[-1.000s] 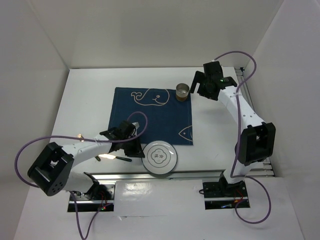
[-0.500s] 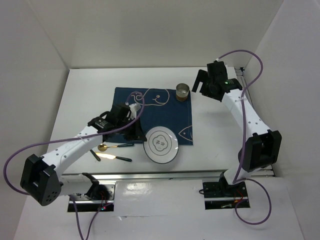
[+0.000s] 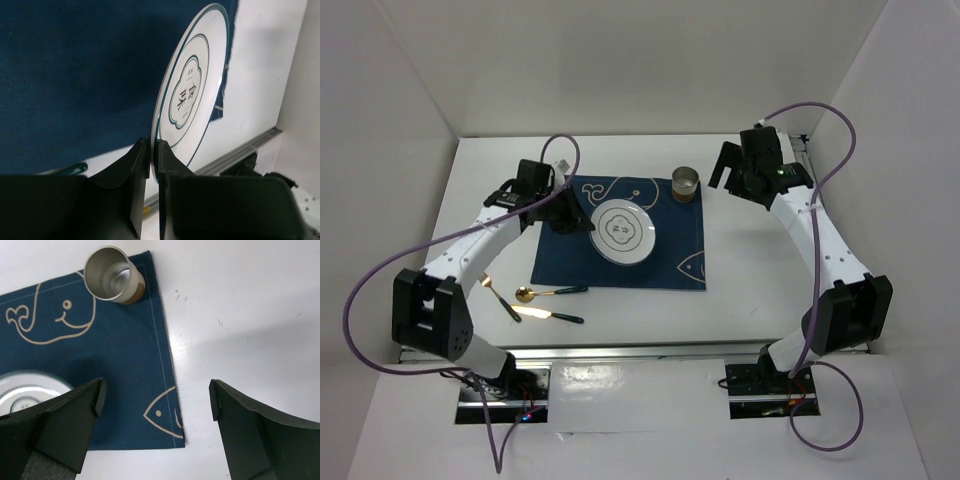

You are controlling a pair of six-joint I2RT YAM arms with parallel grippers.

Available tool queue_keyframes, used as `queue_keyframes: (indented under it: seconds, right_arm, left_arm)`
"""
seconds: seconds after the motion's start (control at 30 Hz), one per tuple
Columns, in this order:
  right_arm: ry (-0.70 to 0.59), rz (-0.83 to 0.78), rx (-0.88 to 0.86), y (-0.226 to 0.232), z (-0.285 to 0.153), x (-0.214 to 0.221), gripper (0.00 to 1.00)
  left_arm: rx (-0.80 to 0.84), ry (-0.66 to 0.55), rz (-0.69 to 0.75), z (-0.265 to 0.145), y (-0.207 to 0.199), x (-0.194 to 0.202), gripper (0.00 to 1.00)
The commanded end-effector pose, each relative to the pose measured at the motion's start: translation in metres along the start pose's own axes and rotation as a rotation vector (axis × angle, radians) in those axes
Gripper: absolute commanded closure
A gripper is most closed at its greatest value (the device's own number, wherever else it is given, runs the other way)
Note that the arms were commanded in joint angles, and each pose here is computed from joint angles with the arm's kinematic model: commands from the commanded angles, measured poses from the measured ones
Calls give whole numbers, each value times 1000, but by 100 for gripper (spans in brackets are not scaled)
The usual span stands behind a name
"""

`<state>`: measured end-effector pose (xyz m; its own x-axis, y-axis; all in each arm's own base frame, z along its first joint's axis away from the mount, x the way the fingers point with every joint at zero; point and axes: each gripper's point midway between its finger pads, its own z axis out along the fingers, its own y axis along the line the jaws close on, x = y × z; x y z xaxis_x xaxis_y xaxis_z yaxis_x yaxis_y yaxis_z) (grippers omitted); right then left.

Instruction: Set the dinner table for one person

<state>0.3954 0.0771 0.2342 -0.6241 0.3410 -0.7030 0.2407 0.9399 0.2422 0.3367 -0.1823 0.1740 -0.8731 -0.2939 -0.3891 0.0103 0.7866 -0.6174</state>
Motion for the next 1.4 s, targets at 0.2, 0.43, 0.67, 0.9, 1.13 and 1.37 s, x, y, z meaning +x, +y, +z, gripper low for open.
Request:
queue_keyframes:
  seconds: [0.2, 0.43, 0.67, 0.9, 1.13, 1.37]
  right_arm:
    - [-3, 17, 30, -19, -16, 9, 3]
    - [28, 13, 24, -21, -17, 22, 3]
    - [54, -17, -26, -15, -20, 28, 3]
    - [110, -236, -256, 65, -30, 67, 3]
    - [149, -602, -526, 193, -63, 170, 3]
    - [244, -893, -756, 268, -81, 304, 7]
  left_arm:
    - [104, -16, -151, 65, 17, -45, 100]
    - [7, -9, -185, 93, 45, -48, 100]
    - [-133, 105, -187, 112, 71, -35, 54]
    - [-211, 38, -73, 69, 57, -48, 0]
    - [-231, -93, 3, -33, 36, -79, 0]
    - [-381, -306, -130, -148, 71, -117, 0]
